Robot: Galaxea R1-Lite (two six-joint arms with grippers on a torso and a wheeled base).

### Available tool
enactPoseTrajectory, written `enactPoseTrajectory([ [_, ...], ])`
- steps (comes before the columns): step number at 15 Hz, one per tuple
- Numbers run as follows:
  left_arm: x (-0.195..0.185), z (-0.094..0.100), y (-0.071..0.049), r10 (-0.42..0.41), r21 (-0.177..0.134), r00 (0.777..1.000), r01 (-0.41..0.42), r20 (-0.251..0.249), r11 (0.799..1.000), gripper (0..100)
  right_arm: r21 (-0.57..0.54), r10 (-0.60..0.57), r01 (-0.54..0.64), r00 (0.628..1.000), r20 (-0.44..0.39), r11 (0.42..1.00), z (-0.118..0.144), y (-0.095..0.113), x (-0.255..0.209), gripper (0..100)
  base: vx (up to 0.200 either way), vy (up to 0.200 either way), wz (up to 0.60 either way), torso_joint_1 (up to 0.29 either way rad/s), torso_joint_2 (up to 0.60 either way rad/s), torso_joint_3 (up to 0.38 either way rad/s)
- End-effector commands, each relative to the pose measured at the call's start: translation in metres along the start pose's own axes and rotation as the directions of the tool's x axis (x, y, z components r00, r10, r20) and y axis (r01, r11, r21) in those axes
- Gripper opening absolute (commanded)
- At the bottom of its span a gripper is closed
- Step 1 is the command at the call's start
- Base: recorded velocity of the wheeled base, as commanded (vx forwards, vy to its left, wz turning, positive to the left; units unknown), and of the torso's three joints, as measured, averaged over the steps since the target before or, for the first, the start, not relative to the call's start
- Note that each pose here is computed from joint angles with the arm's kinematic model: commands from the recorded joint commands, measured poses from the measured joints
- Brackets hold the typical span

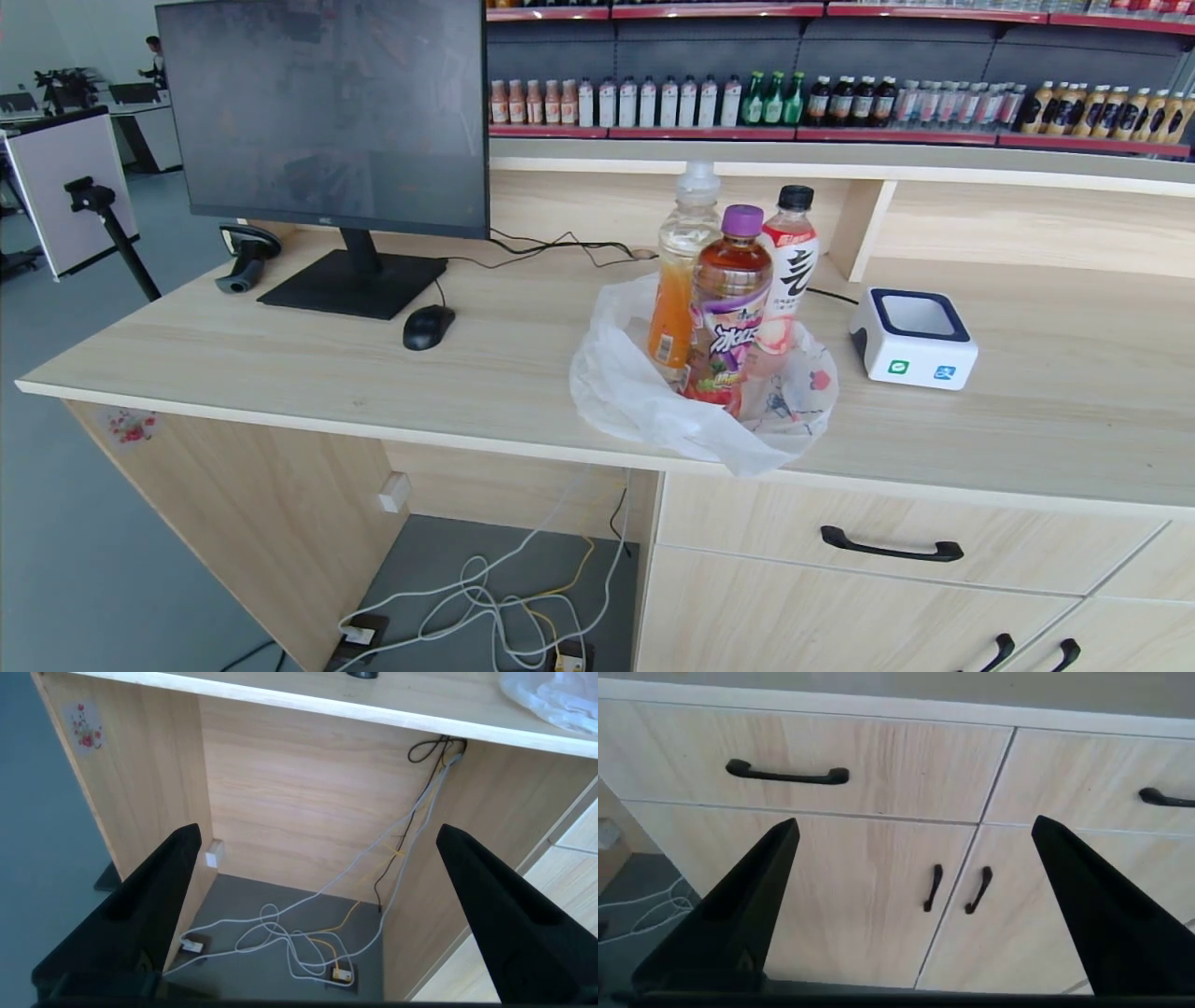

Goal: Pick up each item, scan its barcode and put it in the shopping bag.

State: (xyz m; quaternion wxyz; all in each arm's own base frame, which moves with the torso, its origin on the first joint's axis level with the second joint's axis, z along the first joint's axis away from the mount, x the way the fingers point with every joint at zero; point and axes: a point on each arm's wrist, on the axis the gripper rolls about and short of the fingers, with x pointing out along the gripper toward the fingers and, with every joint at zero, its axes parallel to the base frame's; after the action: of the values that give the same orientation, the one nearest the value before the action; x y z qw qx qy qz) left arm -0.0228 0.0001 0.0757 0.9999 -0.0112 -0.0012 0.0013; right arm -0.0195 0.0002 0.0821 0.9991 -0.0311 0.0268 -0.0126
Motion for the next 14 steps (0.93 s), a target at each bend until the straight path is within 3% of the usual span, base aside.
enactPoseTrajectory([
  [1,0.0000,0.0001,0.0000,0.000,-0.001,1.000,0.000,0.001,1.000,100,0.044,0.053,-0.054,0.998,0.018,0.998,-0.0058,0.0002,0.0000,100,0.000,0.000,0.00,0.000,0.00,0.000],
  [3,0.0000,0.0001,0.0000,0.000,0.001,1.000,0.000,0.001,1.000,100,0.038,0.037,-0.039,0.998,0.054,0.999,-0.0069,0.0004,-0.0029,100,0.000,0.000,0.00,0.000,0.00,0.000],
  [9,0.0001,0.0001,0.0000,0.001,0.001,1.000,-0.001,-0.001,1.000,100,0.046,0.036,-0.038,0.998,0.054,0.998,-0.0069,0.0004,-0.0029,100,0.000,0.000,0.00,0.000,0.00,0.000],
  [14,0.0000,-0.0001,0.0000,0.001,0.001,1.000,-0.001,-0.001,1.000,100,0.045,0.037,-0.040,0.998,0.054,0.998,-0.0069,0.0004,-0.0029,100,0.000,-0.040,-0.60,0.004,0.00,0.000],
])
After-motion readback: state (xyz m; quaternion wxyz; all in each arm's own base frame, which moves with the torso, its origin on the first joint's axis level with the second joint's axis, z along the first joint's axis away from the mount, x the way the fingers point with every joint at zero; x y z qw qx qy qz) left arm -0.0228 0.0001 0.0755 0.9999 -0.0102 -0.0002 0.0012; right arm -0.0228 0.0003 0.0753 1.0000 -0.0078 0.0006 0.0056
